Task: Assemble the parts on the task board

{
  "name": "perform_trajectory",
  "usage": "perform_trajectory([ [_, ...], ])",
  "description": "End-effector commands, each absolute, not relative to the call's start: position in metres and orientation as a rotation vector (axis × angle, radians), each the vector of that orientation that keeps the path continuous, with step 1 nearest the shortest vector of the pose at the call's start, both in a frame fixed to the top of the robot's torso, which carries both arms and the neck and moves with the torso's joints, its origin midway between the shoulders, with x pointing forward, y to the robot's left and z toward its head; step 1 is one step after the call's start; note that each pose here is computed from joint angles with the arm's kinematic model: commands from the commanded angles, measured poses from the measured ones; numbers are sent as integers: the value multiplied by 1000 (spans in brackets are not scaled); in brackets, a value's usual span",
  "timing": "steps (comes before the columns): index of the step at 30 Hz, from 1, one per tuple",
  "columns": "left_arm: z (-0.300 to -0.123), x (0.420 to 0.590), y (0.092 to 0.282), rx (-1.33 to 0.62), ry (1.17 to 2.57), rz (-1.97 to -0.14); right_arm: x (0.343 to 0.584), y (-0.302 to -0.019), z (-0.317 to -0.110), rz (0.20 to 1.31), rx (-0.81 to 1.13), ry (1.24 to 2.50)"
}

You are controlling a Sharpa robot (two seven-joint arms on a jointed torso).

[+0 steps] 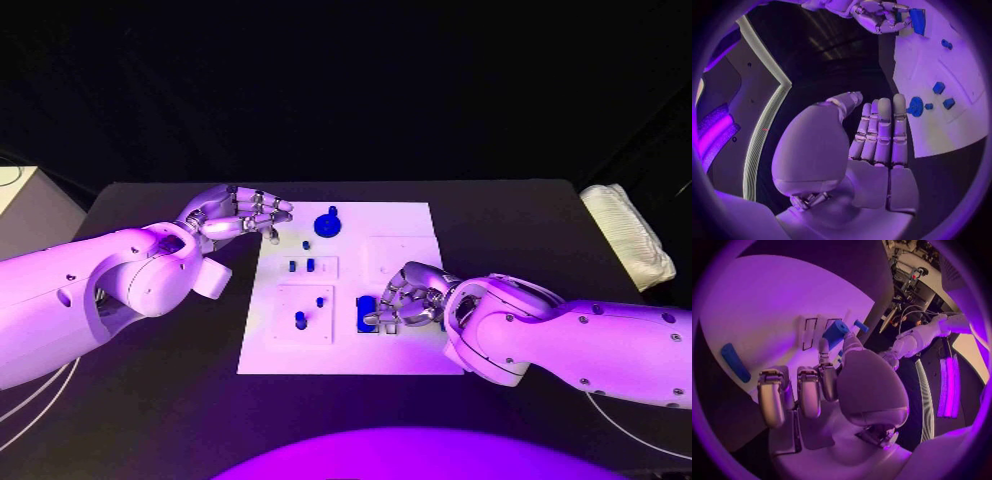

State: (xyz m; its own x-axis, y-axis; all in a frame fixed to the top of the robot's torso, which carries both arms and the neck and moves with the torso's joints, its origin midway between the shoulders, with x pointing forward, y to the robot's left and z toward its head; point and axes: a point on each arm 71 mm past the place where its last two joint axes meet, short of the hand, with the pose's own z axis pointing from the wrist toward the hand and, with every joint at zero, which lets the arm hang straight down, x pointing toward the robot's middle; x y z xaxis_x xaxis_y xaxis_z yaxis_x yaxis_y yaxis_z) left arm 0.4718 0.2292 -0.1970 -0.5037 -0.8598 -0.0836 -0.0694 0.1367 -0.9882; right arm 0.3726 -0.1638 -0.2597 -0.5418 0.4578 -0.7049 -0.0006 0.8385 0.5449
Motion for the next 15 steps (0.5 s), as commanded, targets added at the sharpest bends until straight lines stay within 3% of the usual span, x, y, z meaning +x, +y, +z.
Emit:
perform_trajectory([
  [1, -197, 471, 227, -893, 1728, -1457, 369, -166, -268, 574, 283, 2140],
  [15, -197, 471, 227, -891, 1729, -1457, 369, -166, -268, 572, 274, 2148],
])
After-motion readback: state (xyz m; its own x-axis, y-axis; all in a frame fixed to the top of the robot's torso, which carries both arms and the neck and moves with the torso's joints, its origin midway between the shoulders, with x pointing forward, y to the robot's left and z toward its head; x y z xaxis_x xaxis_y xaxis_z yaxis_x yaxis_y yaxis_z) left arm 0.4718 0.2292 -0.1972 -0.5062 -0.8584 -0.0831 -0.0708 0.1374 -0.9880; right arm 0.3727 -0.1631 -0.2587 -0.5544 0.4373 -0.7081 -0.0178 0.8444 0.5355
